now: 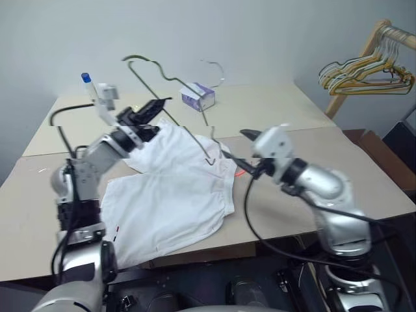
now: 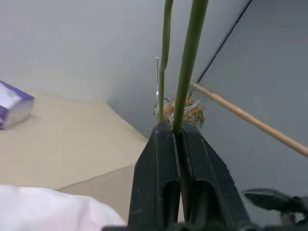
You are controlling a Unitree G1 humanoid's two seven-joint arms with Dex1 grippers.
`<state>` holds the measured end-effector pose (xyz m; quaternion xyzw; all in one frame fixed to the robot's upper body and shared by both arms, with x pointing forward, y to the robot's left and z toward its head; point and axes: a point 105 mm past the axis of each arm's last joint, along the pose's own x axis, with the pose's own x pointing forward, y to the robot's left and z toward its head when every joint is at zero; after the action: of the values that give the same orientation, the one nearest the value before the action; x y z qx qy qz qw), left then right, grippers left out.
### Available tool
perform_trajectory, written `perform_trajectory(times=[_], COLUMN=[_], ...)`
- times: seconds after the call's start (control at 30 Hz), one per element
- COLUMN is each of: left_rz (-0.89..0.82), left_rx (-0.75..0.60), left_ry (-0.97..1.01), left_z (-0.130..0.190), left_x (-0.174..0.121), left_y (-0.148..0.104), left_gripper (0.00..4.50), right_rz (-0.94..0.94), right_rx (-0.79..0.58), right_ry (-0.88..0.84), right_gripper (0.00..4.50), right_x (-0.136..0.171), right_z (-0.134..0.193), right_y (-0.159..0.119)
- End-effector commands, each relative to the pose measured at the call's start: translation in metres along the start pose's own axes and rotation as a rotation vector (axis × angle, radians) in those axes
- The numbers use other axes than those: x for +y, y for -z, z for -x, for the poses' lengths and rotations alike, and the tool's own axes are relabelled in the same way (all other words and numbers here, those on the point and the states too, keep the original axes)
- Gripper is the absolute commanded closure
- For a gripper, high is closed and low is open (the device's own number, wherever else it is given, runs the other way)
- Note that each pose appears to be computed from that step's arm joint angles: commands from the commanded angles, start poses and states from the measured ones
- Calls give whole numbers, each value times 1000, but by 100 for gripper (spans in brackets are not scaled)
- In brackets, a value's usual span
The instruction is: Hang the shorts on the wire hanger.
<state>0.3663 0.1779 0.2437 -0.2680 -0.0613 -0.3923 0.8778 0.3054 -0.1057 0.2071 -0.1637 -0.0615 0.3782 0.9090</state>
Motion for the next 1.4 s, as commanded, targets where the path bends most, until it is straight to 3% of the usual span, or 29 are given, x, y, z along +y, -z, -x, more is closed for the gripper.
perform_trajectory(times=[0.03, 0.13, 0.23, 0.4, 0.7, 0.93, 1.03, 1.33, 1.4], left_rz=[-72, -67, -89, -105, -89, -88, -86, -80, -77], left_rx=[-47, -70, -45, -36, -58, -67, -67, -82, -88], left_ry=[283, 531, 634, 703, 720, 712, 709, 700, 707], left_z=[7, 26, 32, 27, 22, 23, 23, 22, 22], left_x=[-34, -55, -62, -68, -70, -68, -67, -63, -63], left_y=[-34, -53, -57, -55, -43, -41, -41, -40, -39], left_gripper=[450, 450, 450, 450, 450, 450, 450, 450, 450], right_rz=[-212, -379, -526, -544, -570, -603, -609, -594, -579], right_rx=[-22, 52, 11, 101, 61, 48, 53, 67, 71], right_ry=[-201, -480, -646, -695, -689, -720, -713, -697, -696], right_gripper=[80, 80, 80, 80, 80, 80, 136, 447, 447], right_x=[2, 16, 21, 33, 44, 45, 43, 44, 46], right_z=[14, 23, 25, 2, -34, -36, -38, -42, -43], right_y=[-13, -9, -15, -5, -16, -21, -20, -17, -16])
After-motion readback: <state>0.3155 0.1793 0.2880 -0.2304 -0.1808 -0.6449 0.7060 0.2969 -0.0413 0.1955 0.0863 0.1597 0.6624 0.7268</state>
